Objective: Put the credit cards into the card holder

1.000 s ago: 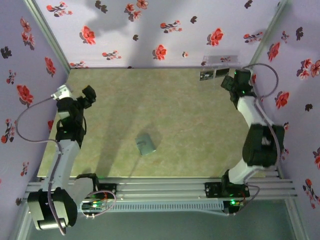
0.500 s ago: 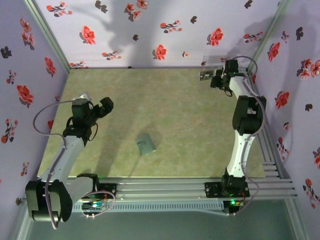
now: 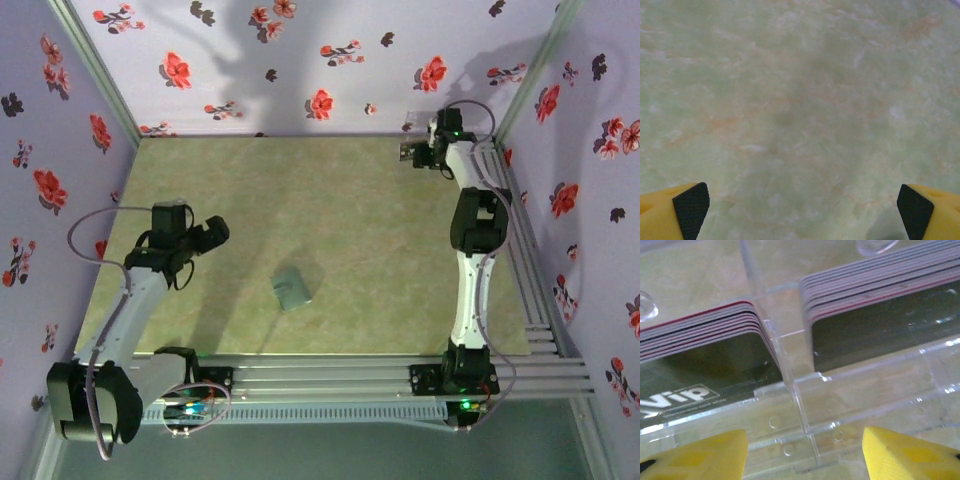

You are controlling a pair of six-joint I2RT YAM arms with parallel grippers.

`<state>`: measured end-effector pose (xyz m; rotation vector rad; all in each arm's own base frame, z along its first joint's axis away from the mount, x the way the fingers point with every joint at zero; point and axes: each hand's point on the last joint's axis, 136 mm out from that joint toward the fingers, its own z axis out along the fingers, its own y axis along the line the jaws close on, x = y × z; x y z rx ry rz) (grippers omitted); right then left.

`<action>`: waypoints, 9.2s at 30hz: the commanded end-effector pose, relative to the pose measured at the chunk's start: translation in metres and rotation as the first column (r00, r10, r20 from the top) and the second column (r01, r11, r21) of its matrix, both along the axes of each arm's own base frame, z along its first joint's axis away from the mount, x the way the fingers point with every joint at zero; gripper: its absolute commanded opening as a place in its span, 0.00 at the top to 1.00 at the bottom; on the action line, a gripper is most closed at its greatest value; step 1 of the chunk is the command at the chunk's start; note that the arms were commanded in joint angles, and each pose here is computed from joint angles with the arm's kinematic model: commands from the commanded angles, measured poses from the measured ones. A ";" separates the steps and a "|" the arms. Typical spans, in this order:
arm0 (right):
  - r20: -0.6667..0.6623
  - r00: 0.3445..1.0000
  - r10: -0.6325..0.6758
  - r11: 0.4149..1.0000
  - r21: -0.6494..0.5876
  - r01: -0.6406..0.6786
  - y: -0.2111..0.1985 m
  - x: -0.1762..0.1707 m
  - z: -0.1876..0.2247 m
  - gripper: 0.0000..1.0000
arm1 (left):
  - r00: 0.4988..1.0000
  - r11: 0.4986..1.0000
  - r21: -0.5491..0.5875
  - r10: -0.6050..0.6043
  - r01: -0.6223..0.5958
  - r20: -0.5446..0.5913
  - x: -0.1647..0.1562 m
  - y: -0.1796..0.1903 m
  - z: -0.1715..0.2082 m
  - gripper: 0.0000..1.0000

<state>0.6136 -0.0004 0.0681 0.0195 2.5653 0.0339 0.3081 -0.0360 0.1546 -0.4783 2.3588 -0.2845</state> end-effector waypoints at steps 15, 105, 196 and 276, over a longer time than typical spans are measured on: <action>-0.081 0.992 0.092 0.989 -0.111 -0.101 0.002 0.000 -0.018 0.56 | 0.994 0.999 0.049 0.025 -0.020 -0.104 -0.011 0.006 -0.016 0.00; -0.385 0.635 0.669 0.743 0.344 -0.574 0.346 -0.426 -0.051 0.56 | 0.868 0.926 -0.336 -0.303 0.171 -0.394 -0.060 -0.084 -0.055 0.09; -0.443 0.868 0.224 0.737 0.659 0.147 0.278 -0.385 -0.025 0.58 | 0.442 0.610 -0.707 -0.777 0.357 -0.448 -0.116 -0.232 -0.110 0.31; -0.261 0.853 0.452 0.719 0.673 -0.175 0.312 -0.351 -0.036 0.79 | 0.503 0.651 -0.583 -0.754 0.487 -0.422 -0.088 -0.231 -0.119 0.63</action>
